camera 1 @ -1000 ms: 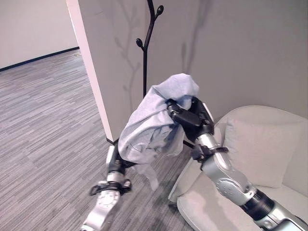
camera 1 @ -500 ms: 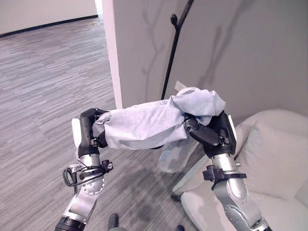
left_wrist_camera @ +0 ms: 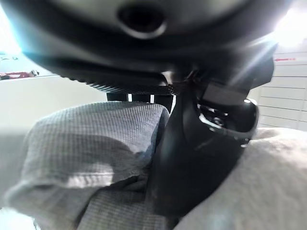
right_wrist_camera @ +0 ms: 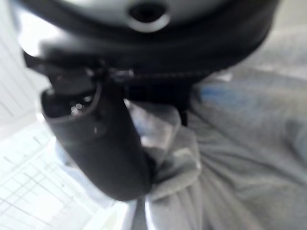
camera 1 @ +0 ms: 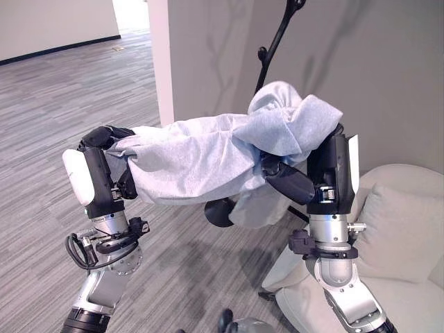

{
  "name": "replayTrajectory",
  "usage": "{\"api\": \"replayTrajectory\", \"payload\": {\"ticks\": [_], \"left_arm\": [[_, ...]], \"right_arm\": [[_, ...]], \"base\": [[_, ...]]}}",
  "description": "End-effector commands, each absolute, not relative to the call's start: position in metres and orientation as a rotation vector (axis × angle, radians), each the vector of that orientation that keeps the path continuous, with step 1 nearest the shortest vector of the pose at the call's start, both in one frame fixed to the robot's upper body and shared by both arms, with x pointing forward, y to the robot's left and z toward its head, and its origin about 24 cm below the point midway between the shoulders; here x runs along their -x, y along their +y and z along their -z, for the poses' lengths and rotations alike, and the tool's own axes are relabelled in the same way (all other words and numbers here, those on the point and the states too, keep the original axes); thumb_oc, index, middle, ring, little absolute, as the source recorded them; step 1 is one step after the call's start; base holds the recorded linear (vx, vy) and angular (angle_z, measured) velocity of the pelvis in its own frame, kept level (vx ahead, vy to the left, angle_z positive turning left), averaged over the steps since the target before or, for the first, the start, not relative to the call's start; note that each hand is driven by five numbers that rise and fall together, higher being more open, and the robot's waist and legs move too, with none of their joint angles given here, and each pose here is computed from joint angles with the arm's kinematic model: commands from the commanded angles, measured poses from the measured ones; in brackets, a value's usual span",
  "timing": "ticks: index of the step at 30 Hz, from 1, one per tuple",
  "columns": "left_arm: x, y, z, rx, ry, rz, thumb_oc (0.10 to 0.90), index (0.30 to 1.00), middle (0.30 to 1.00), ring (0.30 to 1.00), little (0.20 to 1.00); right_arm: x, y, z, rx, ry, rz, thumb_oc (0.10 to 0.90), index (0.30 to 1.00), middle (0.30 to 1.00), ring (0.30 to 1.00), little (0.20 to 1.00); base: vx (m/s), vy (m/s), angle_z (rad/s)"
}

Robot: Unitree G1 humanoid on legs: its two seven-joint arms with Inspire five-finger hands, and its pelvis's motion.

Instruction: Hang the clothes on the sofa on the clothes rack.

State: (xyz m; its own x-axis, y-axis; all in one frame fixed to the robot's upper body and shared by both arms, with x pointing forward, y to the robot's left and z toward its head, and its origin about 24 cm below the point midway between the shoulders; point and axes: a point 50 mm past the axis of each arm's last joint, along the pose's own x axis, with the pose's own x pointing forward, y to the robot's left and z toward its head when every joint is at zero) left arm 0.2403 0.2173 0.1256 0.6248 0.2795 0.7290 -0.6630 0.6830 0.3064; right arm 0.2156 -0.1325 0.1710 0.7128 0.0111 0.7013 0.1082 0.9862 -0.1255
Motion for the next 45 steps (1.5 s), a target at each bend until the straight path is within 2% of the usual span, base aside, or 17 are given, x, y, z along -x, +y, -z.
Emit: {"api": "replayTrajectory", "payload": {"ticks": [1,10,15,22,30,31,34,39,45], "left_arm": [[-0.245,0.226,-0.158,-0.575,-0.88,-0.699,0.4,0.3,0.3,0.3,0.3],[-0.245,0.211,-0.159,-0.511,-0.903,-0.634,0.4,0.3,0.3,0.3,0.3],[-0.251,0.23,-0.184,-0.647,-1.022,-0.765,0.4,0.3,0.3,0.3,0.3],[-0.27,0.244,-0.216,-0.812,-1.106,-0.823,0.4,0.3,0.3,0.3,0.3],[-0.28,0.27,-0.256,-0.955,-1.129,-0.945,0.4,0.3,0.3,0.3,0.3],[-0.289,0.279,-0.259,-1.002,-1.064,-0.954,0.4,0.3,0.3,0.3,0.3],[-0.303,0.281,-0.258,-1.021,-0.993,-0.915,0.4,0.3,0.3,0.3,0.3],[-0.33,0.258,-0.26,-1.03,-0.937,-0.745,0.4,0.3,0.3,0.3,0.3],[-0.338,0.261,-0.264,-1.053,-0.901,-0.737,0.4,0.3,0.3,0.3,0.3]], "right_arm": [[-0.201,-0.168,-0.209,0.172,-1.042,0.35,0.4,0.3,0.3,0.3,0.3],[-0.201,-0.172,-0.215,0.29,-1.097,0.371,0.4,0.3,0.3,0.3,0.3],[-0.21,-0.177,-0.235,0.385,-1.22,0.411,0.4,0.3,0.3,0.3,0.3],[-0.233,-0.189,-0.252,0.572,-1.268,0.526,0.4,0.3,0.3,0.3,0.3],[-0.258,-0.182,-0.283,0.64,-1.323,0.622,0.4,0.3,0.3,0.3,0.3],[-0.268,-0.183,-0.289,0.698,-1.303,0.655,0.4,0.3,0.3,0.3,0.3],[-0.28,-0.189,-0.29,0.775,-1.266,0.694,0.4,0.3,0.3,0.3,0.3],[-0.29,-0.202,-0.301,0.888,-1.227,0.742,0.4,0.3,0.3,0.3,0.3],[-0.294,-0.204,-0.308,0.965,-1.234,0.721,0.4,0.3,0.3,0.3,0.3]], "base": [[0.21,-0.017,0.04],[0.13,-0.022,-0.13],[0.25,0.286,-0.43],[0.24,0.293,-0.13],[0.14,0.225,-0.08],[0.11,0.168,0.17],[0.1,0.144,-0.05],[0.09,0.068,-0.06],[0.05,-0.012,-0.06]]}}
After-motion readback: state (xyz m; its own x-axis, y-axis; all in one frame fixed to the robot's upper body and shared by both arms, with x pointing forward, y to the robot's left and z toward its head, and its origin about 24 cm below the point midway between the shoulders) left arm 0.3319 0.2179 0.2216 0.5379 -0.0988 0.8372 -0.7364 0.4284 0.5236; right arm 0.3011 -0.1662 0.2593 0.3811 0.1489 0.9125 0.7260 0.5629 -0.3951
